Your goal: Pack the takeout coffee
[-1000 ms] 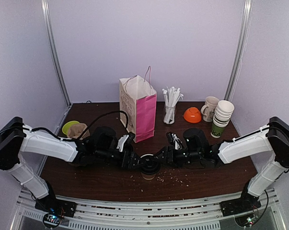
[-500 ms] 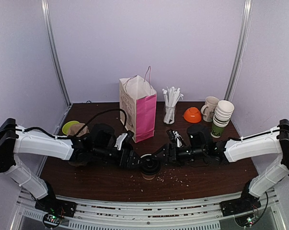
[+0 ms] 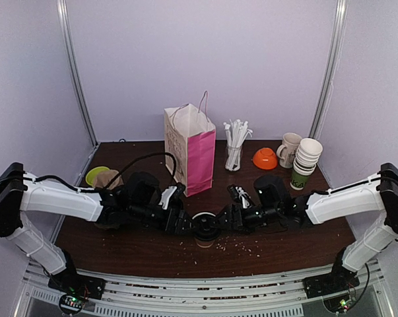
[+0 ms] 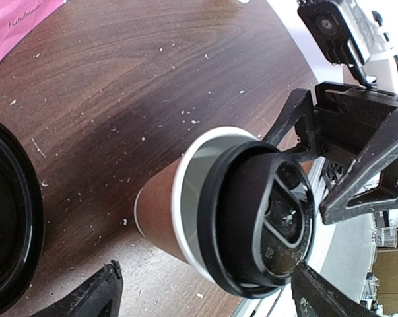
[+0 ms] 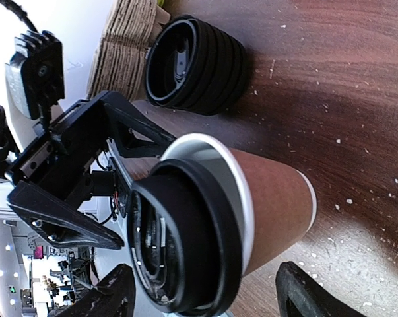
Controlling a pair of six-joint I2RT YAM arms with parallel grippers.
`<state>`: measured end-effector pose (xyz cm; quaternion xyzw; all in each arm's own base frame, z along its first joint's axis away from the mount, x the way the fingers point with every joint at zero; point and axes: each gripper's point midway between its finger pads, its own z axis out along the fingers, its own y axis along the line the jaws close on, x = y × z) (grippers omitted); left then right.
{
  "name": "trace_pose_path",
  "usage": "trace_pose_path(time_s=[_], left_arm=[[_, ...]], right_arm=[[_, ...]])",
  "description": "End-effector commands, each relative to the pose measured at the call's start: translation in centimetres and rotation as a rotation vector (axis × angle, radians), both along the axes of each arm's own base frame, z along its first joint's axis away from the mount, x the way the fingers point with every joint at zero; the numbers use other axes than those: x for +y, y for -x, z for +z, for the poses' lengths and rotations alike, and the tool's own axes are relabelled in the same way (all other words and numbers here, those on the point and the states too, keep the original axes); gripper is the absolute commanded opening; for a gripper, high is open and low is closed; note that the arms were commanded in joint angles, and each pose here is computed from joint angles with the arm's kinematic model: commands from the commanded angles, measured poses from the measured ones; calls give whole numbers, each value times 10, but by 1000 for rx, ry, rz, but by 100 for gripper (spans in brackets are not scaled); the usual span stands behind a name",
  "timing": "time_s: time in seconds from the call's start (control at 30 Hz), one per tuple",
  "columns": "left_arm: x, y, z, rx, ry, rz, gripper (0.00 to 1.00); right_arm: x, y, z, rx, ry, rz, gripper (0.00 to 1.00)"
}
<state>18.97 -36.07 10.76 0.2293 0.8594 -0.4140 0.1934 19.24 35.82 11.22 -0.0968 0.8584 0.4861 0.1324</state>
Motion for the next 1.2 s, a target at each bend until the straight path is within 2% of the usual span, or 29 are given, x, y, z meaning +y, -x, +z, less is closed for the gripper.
trace_pose_path(time_s=[0.0,0.17,0.47,0.63,0.83,1.17], left_arm=[[-4,-3,7,-33,14,-3,92],[-5,-6,20,-53,41,12,97],[-4,-13,22,-63,50,53,98],[2,-20,34,-77,97,96,98],[6,-31,45,-82,154,118,98],[-11,-32,37,-38,183,56,98]], right_arm=[[-3,5,-11,6,15,5,75],[-2,-2,2,-26,-7,-26,75],[-11,-9,19,-67,-24,-79,73],[-27,-15,36,-118,-30,-140,73],[-42,-5,10,-71,96,-123,64],[-38,-3,-10,-24,145,-103,64]])
